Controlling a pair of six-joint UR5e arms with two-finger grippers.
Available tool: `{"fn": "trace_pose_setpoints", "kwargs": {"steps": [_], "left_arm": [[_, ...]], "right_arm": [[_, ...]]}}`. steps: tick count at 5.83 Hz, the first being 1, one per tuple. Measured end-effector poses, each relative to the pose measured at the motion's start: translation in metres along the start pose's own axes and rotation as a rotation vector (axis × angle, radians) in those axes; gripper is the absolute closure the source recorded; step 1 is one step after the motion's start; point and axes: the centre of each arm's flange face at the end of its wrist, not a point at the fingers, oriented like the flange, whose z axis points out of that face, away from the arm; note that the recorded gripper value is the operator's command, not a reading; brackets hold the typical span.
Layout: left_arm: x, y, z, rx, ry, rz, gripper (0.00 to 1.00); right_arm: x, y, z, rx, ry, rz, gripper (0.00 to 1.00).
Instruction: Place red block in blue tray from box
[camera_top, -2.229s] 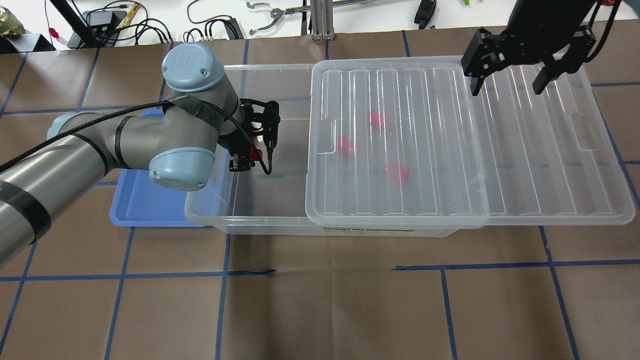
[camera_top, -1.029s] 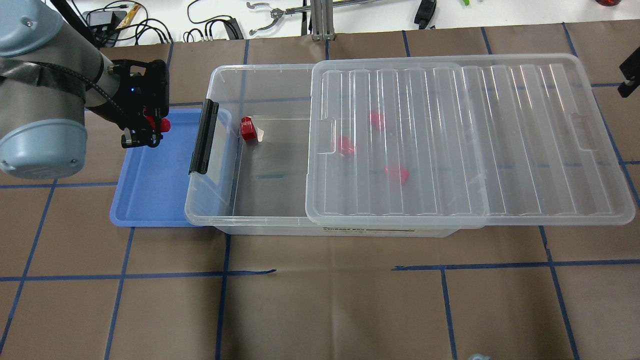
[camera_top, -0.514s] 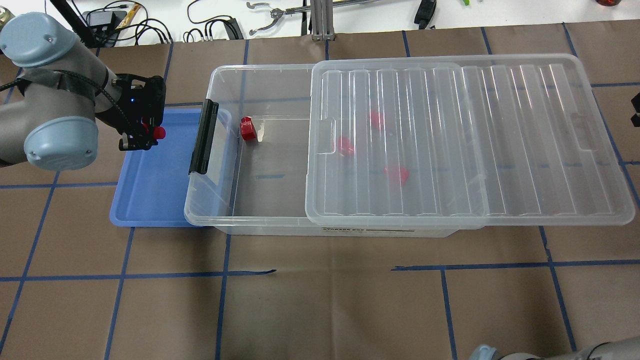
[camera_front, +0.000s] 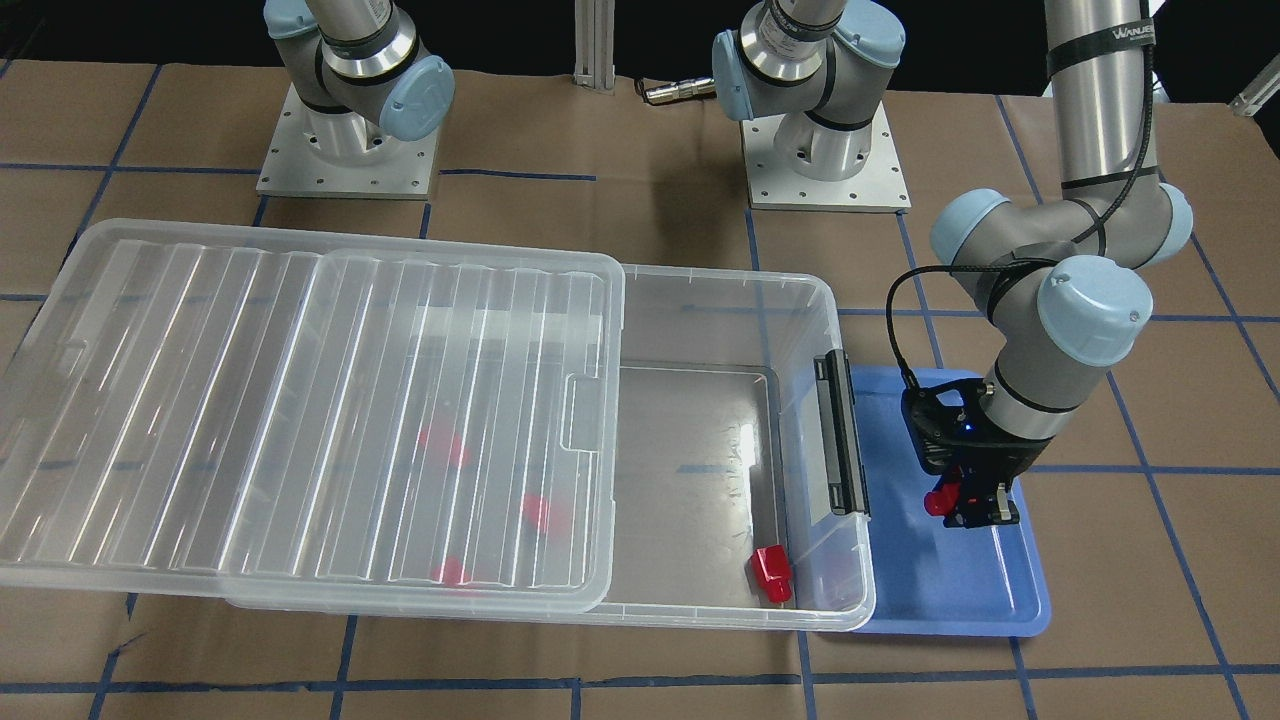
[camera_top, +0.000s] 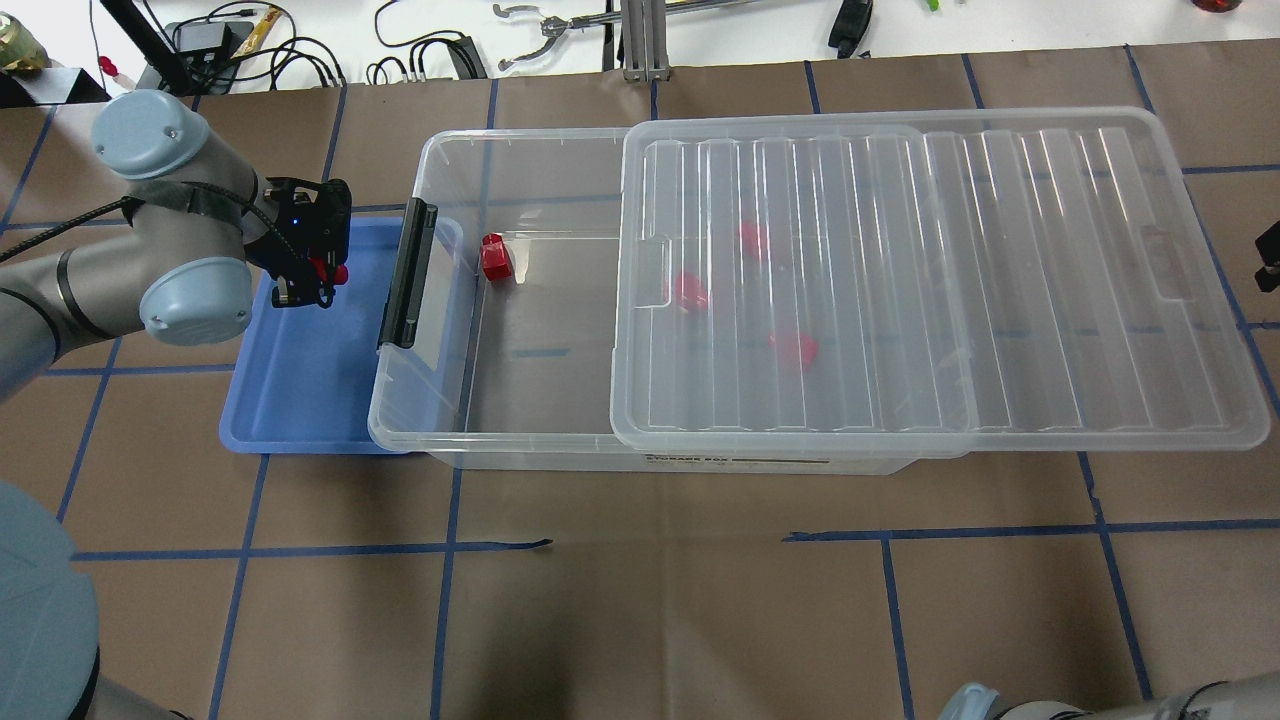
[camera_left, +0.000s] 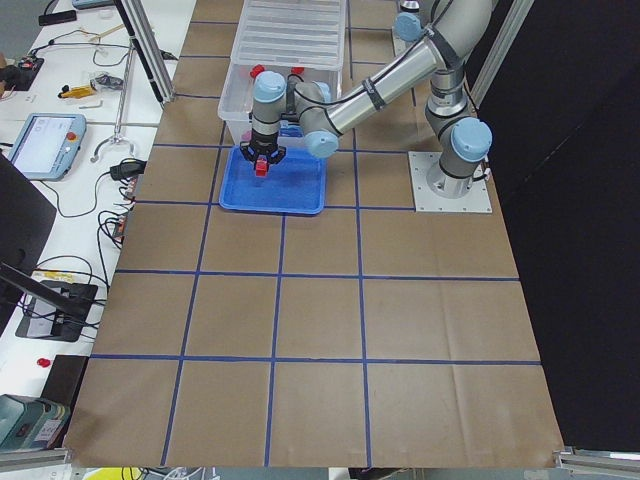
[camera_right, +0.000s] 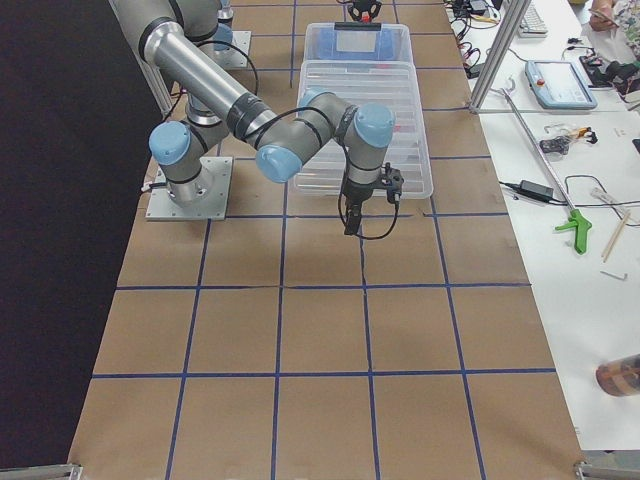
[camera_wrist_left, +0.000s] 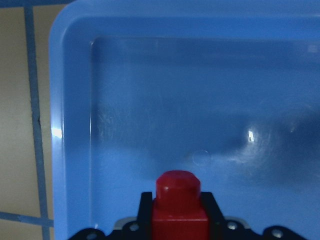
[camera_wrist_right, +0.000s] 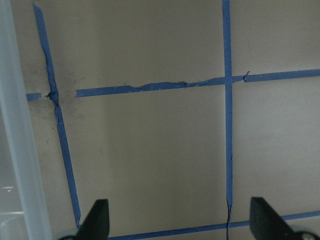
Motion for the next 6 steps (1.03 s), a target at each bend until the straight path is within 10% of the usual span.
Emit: {"fn": "trace_pose_setpoints", "kwargs": {"steps": [5,6], "left_arm": [[0.004,-0.003,0.041,0.017,0.063,-0.005,0.72],[0.009,-0.006,0.043,0.027,0.111,-0.022,0.49]], "right_arm": [[-0.026,0.005,0.011,-0.01,-0.023,-0.029,0.0],[-0.032,0.004,0.012,-0.004,-0.038,-0.032,0.0]]}}
